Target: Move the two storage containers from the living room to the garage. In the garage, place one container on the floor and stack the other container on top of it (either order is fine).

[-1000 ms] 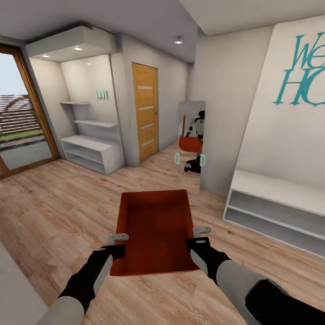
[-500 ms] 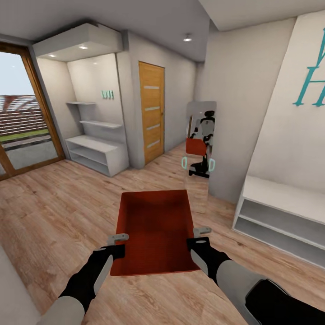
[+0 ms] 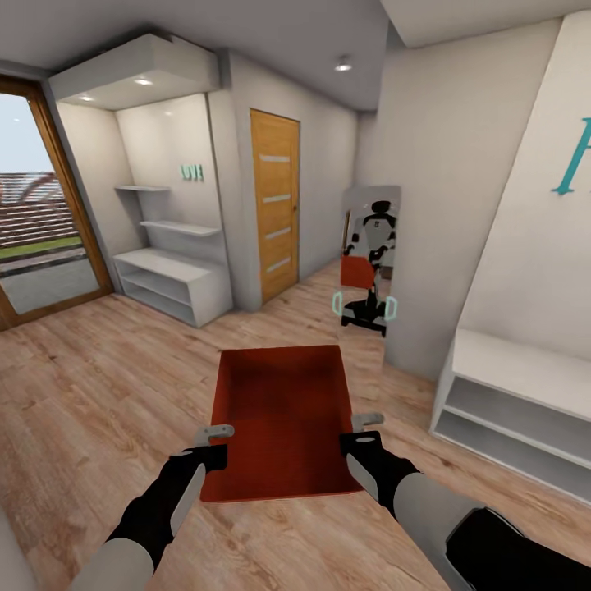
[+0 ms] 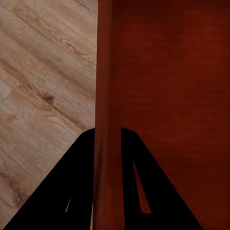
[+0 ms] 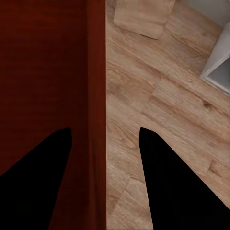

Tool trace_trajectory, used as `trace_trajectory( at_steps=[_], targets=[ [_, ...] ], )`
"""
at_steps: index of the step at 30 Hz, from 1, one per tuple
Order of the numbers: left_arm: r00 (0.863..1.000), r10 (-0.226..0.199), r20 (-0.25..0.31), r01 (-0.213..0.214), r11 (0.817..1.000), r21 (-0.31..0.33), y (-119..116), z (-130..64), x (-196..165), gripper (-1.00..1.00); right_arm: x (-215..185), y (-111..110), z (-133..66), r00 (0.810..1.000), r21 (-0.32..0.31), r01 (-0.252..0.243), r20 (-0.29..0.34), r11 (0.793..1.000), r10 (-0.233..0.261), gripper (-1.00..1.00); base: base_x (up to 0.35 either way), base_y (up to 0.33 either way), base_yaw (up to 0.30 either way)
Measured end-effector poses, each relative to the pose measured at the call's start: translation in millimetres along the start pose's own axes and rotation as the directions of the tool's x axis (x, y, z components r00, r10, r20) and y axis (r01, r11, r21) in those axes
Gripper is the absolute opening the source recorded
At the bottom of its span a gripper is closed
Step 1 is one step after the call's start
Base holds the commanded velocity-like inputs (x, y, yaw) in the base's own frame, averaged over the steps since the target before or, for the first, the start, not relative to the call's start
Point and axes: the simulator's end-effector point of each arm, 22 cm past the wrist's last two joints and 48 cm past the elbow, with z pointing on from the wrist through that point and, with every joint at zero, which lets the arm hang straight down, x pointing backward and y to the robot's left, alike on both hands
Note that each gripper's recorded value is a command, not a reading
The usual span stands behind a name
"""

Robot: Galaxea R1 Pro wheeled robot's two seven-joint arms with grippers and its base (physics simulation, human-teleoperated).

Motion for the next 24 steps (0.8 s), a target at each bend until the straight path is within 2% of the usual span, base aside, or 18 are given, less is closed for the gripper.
trace_trajectory(
  at_steps=[21,24],
  targets=[
    [1.000,0.001,-0.001,-0.001,1.000,0.000,0.2,0.0,0.3,-1.00,0.6,0.3,-0.1,1.000,0.000,-0.001,-0.001,1.000,0.001,-1.00,0.322,0.000,0.000],
    [1.000,0.000,-0.001,0.000,1.000,0.001,0.4,0.0,0.1,-1.00,0.1,0.5,-0.2,1.000,0.000,0.000,-0.001,1.000,0.000,-1.00,0.322,0.000,0.123]
  ],
)
